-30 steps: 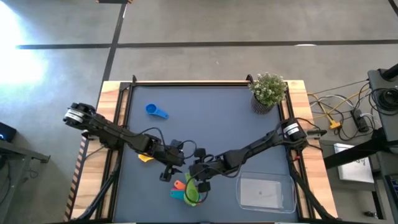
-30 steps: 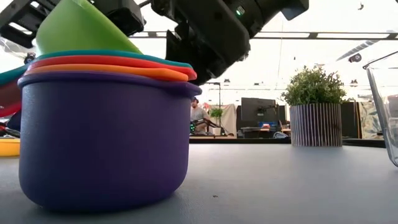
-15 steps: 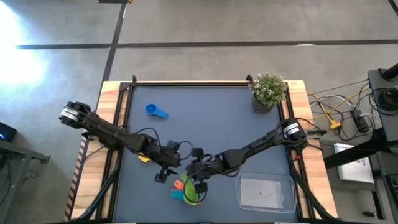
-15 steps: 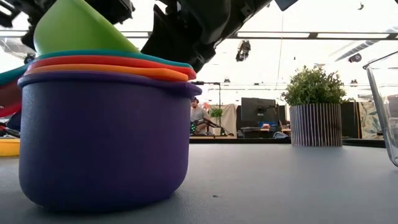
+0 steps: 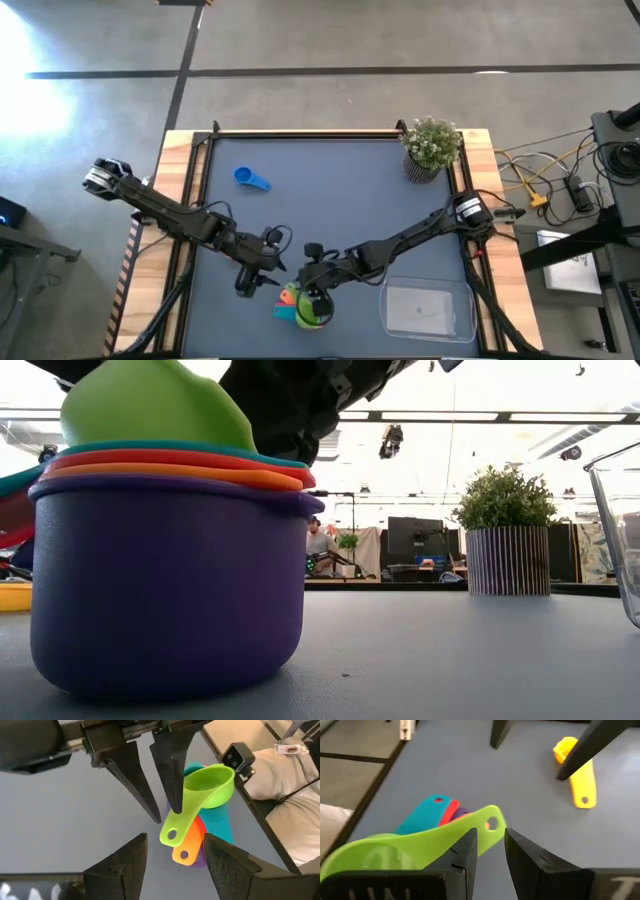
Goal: Nest measuring cups in basket
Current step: Stack the light green measuring cup on top of the light blue measuring cup
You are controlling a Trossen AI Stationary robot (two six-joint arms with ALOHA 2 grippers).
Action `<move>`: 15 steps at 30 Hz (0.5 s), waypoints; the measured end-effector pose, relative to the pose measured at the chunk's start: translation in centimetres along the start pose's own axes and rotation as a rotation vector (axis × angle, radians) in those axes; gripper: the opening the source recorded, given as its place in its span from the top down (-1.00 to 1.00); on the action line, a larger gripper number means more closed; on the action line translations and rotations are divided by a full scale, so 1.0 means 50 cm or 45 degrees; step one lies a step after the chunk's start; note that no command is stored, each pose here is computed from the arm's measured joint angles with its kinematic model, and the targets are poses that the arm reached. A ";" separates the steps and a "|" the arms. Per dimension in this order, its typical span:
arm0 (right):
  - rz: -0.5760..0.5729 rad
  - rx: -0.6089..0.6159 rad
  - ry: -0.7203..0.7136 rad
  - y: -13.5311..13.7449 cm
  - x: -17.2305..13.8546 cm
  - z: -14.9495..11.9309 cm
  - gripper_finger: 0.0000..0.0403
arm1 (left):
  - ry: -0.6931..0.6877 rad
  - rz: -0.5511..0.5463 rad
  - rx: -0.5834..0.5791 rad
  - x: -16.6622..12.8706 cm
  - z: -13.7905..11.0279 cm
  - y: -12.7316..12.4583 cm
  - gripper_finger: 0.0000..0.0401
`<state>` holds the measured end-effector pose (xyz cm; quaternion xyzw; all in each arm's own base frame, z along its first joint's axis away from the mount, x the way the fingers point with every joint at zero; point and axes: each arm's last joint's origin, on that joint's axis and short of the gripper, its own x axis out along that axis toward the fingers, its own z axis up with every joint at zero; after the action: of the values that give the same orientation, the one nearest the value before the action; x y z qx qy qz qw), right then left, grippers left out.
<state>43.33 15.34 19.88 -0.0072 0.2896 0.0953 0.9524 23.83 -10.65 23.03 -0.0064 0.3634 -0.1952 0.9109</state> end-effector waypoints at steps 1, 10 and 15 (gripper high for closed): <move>0.020 0.008 -0.002 0.001 0.000 0.001 0.57 | -0.003 -0.003 0.003 -0.001 0.000 -0.002 0.12; 0.031 -0.014 0.046 0.002 -0.024 0.009 0.58 | 0.062 0.027 0.005 0.030 -0.011 -0.002 0.12; -0.109 -0.008 0.104 0.000 -0.067 0.021 0.61 | 0.109 0.010 0.070 0.053 -0.021 -0.011 0.12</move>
<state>41.17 14.81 22.60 -0.0265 0.3274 0.0549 0.9429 24.69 -11.98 20.57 0.0283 0.3966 -0.2017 0.8951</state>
